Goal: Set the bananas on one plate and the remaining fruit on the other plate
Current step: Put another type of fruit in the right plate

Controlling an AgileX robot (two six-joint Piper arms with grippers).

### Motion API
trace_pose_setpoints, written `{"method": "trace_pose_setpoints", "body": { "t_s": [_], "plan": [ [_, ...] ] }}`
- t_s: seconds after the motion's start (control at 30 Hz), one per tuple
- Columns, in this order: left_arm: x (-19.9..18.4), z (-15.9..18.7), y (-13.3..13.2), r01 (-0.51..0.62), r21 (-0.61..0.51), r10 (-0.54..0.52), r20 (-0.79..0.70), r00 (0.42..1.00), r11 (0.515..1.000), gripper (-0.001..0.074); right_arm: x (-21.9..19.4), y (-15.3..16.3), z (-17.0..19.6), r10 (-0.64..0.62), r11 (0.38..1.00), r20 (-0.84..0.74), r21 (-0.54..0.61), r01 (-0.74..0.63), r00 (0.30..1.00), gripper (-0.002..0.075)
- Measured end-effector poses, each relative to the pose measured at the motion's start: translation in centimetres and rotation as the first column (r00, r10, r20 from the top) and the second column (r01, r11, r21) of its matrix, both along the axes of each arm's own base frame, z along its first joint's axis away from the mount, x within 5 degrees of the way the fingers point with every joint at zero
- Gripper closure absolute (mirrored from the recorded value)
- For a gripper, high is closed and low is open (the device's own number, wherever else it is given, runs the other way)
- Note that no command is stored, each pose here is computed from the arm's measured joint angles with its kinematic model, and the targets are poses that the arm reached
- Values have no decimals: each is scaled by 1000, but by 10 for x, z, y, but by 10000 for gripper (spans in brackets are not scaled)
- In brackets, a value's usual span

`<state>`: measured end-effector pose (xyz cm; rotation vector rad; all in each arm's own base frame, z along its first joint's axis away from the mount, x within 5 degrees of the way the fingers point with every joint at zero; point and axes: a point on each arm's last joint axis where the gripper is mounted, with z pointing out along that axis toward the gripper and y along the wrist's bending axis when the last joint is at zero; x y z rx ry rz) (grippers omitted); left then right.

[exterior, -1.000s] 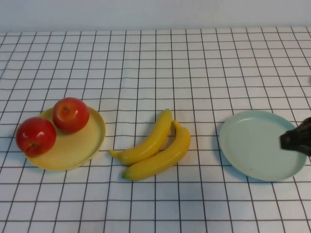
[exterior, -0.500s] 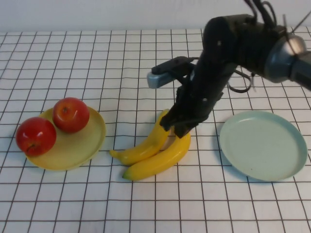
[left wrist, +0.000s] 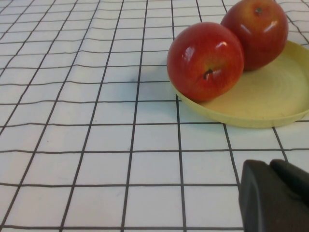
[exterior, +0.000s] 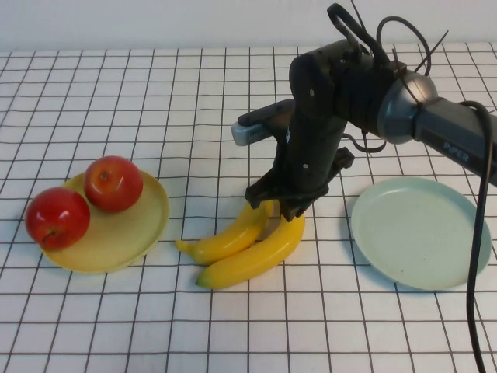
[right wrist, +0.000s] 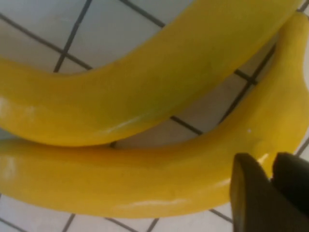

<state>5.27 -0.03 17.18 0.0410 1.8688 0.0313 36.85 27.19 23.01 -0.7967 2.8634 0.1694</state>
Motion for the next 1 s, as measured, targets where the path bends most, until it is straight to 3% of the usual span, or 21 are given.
{"method": "trace_pose_setpoints", "body": {
  "t_s": [0.1,0.27,0.37,0.83,1.0],
  "plan": [
    [0,0,0,0,0,0,0,1000,1000,739,1,-1,1,-74,997,-5,4,74,997,551],
    [0,0,0,0,0,0,0,1000,1000,739,2,-3,1,-167,986,-19,14,167,986,218],
    [0,0,0,0,0,0,0,1000,1000,739,2,-3,0,-197,980,-25,15,198,980,136],
    [0,0,0,0,0,0,0,1000,1000,739,8,2,-37,-246,969,-104,-22,245,964,225],
    [0,0,0,0,0,0,0,1000,1000,739,9,2,-42,-254,967,-133,-12,255,958,359]
  ]
}}
